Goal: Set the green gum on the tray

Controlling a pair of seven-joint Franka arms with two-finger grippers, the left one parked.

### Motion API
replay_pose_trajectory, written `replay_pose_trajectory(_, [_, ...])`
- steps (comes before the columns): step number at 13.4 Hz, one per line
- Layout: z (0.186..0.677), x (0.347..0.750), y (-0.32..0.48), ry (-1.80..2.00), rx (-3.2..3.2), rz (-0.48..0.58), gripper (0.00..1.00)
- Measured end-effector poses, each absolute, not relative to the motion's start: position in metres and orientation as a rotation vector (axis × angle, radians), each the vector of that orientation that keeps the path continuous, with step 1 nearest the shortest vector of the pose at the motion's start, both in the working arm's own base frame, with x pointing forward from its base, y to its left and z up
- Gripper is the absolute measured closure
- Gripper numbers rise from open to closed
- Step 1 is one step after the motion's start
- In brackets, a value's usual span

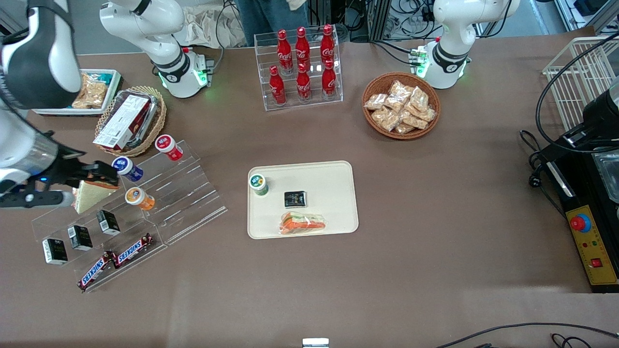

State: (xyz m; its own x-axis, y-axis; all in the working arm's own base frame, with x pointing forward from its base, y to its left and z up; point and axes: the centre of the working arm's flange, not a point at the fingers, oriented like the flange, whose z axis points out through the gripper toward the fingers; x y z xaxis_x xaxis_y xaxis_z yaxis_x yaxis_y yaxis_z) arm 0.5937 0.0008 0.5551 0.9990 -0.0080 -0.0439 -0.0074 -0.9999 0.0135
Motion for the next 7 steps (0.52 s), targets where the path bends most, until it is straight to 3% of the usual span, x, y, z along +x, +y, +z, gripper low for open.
replay_pose_trajectory(7, [0.559,0.592,-0.019,0.012,3.129,-0.086,0.00])
